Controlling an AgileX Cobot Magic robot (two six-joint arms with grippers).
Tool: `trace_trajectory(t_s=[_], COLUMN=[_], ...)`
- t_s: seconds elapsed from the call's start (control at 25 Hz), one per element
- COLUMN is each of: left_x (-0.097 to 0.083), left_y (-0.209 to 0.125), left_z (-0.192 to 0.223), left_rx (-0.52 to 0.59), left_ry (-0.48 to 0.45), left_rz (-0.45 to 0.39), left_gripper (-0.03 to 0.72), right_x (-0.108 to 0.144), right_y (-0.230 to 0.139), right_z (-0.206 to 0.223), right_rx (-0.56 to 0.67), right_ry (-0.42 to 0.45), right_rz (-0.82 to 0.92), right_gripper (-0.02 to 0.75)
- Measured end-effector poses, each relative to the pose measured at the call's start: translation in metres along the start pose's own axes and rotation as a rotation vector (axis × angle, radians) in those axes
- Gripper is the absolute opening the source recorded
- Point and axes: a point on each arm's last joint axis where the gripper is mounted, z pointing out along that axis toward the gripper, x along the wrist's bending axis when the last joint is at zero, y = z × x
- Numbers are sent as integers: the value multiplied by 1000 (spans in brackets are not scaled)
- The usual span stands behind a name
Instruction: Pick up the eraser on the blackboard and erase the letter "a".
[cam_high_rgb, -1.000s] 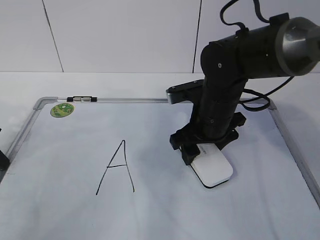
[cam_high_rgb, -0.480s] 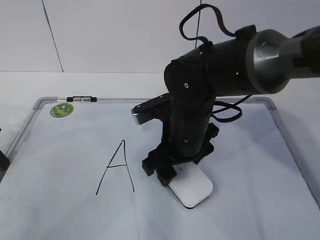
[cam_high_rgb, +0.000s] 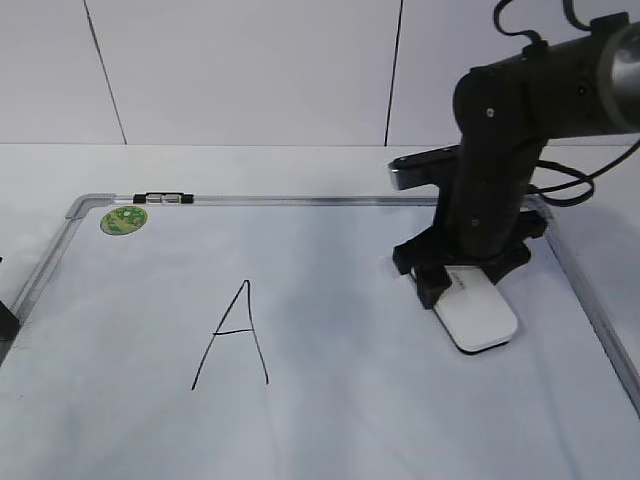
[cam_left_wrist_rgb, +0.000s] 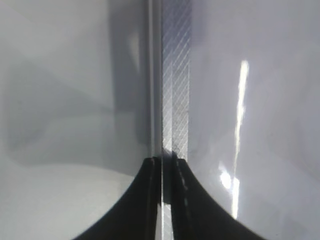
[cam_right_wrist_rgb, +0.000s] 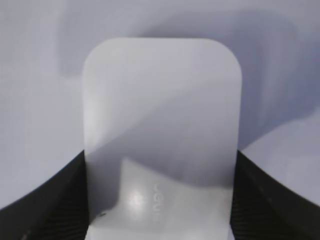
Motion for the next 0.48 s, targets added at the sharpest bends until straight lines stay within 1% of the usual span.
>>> trace_trajectory(t_s=[0.16, 0.36, 0.48], left_x=[0, 0, 0], left_y=[0, 0, 0], left_z=[0, 0, 0], left_rx=[1, 0, -1], left_ry=[-1, 0, 1], left_rz=[0, 0, 0], left_gripper=[22, 22, 22], right_x=[-22, -29, -31], right_y=[-8, -22, -29], right_z=[-12, -70, -80], right_rx=[28, -54, -44], right_ry=[-55, -67, -74], right_rz=[64, 123, 143], right_gripper=[552, 552, 552])
